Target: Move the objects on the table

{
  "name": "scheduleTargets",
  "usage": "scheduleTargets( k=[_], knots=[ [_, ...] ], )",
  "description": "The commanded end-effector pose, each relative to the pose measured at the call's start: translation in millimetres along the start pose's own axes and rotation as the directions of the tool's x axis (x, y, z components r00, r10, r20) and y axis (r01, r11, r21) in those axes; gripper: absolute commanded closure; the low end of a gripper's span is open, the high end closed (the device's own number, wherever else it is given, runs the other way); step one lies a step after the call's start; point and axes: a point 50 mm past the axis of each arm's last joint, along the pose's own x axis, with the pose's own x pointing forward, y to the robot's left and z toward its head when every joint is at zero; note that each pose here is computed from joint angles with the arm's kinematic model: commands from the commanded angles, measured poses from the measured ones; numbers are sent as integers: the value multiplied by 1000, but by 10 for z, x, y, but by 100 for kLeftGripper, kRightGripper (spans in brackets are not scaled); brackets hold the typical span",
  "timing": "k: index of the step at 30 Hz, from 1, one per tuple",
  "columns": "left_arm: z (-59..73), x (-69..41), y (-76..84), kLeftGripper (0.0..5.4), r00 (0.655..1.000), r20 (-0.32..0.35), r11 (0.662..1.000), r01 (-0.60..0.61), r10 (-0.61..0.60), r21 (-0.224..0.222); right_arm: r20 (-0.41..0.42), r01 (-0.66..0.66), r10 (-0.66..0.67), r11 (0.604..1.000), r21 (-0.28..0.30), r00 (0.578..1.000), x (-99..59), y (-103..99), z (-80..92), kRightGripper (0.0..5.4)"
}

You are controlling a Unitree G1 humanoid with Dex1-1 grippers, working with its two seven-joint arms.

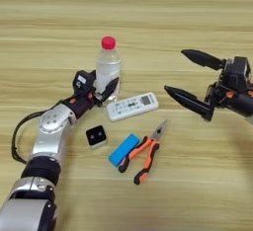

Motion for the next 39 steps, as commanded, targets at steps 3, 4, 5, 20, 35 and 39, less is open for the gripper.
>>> scheduleTargets(
  k=[3,4,5,20,35,39],
  knots=[
    [26,52,-9,243,1000,4,999,12,-12,39,-28,13,-12,1000,16,1000,-24,-4,-86,0],
    [24,53,-9,243,1000,3,999,12,-12,41,-36,16,-16,1000,23,999,-30,-5,-109,0],
    [23,54,-9,243,1000,3,999,12,-12,42,-44,20,-18,999,28,999,-36,-5,-131,0],
    [16,60,-13,120,1000,4,999,12,-12,44,-91,38,-34,998,45,995,-76,-27,-268,0],
    [31,77,-41,2,1000,26,999,16,-17,44,-108,44,-40,998,40,993,-90,-80,-296,0],
    [58,74,-53,2,998,56,999,21,-23,44,-116,50,-46,998,32,992,-83,-112,-308,0]
  ],
)
